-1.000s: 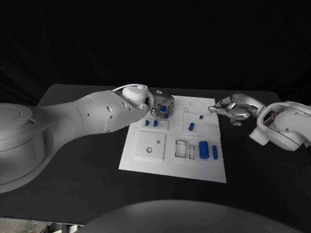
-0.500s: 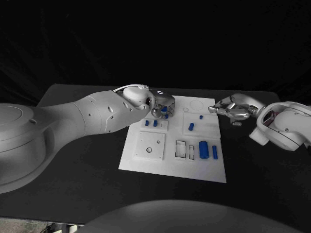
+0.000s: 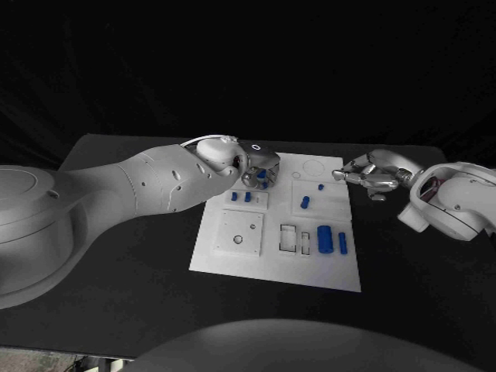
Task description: Assemble the parts on the task board
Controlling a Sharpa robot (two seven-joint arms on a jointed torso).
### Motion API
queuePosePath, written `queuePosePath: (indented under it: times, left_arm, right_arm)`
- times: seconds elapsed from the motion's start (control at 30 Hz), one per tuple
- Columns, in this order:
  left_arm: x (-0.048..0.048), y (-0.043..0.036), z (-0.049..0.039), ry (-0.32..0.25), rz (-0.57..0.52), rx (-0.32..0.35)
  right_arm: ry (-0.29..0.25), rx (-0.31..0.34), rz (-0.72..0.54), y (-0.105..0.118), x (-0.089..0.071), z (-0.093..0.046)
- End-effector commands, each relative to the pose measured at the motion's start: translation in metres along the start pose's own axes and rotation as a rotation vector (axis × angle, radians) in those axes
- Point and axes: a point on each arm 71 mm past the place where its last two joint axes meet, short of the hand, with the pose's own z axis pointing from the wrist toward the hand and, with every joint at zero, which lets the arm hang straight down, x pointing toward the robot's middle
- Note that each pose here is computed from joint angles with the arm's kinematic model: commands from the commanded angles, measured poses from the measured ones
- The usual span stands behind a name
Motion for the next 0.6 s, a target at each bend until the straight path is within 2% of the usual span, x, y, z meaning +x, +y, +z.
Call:
queuePosePath:
  times: [0.03, 0.3, 0.5, 0.6]
  left_arm:
    - [-0.0027, -0.0009, -0.0005, -0.039, 0.045, 0.009]
    - [-0.0115, 0.0021, -0.0124, -0.123, 0.055, 0.013]
    - [-0.0284, 0.0134, -0.0303, -0.151, 0.063, -0.009]
    - [-0.0322, 0.0193, -0.0391, -0.147, 0.064, -0.023]
  right_arm:
    - [0.014, -0.003, -0.001, 0.0, 0.001, 0.0]
    - [0.014, 0.002, 0.001, -0.001, 0.001, -0.001]
    - [0.017, 0.005, 0.003, -0.002, 0.0, -0.001]
    - [0.018, 0.005, 0.003, -0.002, 0.0, -0.001]
